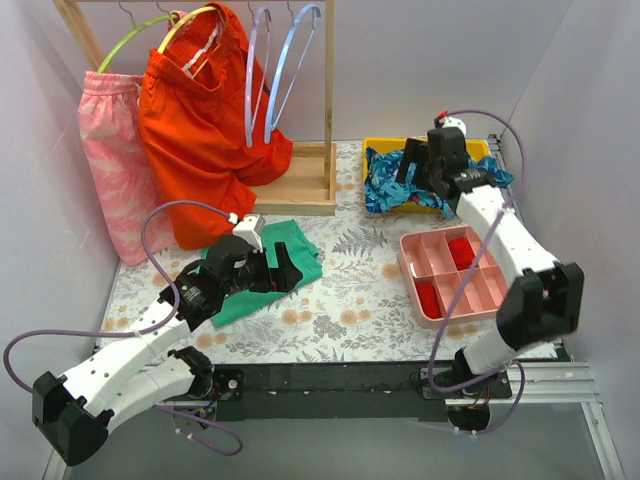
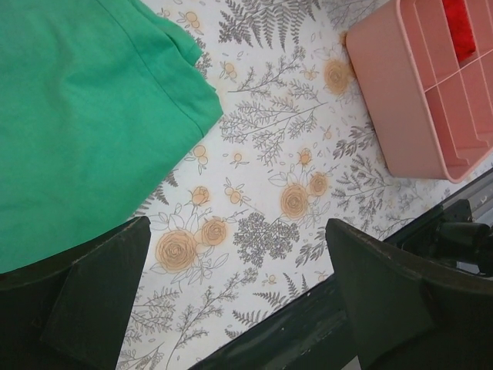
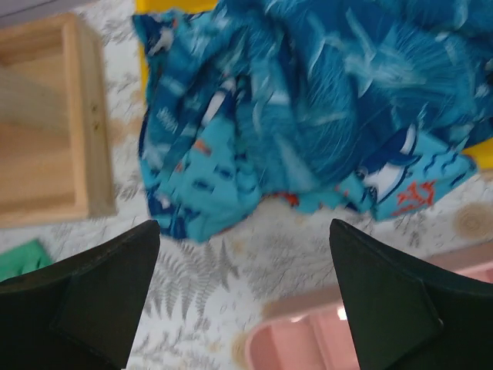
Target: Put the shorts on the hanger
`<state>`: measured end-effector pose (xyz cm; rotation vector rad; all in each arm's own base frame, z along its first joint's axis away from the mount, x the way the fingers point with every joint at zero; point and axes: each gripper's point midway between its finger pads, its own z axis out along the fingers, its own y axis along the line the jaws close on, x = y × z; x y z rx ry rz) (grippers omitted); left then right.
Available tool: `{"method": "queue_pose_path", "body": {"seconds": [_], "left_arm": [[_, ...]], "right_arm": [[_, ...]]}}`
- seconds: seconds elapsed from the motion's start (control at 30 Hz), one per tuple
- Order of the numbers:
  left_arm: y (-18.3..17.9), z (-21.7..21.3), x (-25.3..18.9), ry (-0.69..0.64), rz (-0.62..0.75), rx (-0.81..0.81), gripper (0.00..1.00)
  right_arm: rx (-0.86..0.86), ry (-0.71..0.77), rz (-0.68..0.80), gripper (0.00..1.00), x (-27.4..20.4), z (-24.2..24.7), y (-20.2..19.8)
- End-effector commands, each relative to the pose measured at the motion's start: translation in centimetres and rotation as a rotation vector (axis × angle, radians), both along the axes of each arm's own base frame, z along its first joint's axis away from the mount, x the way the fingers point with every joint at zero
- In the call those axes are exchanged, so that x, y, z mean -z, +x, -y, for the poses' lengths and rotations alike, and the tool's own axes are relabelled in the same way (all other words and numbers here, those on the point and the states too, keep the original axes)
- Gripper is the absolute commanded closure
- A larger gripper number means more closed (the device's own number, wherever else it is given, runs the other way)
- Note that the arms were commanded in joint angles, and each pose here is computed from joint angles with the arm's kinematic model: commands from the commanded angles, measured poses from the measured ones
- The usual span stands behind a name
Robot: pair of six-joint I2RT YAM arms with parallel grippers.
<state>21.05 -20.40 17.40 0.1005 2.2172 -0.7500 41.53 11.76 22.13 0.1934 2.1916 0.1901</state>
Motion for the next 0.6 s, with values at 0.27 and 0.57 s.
{"method": "queue_pose_path", "body": {"seconds": [0.27,0.57], "left_arm": [[-1.3,-0.1,-1.0,-0.04,0.038,0.045,0.02],[-1.3,-0.2,-0.9,-0.038,0.038,0.039,0.02]], "right_arm": [[0.189,-0.134,-0.016,0.07,3.6,6.2,11.5],[0.151,-0.088,0.022,0.78,1.7,6.1,16.0]]}}
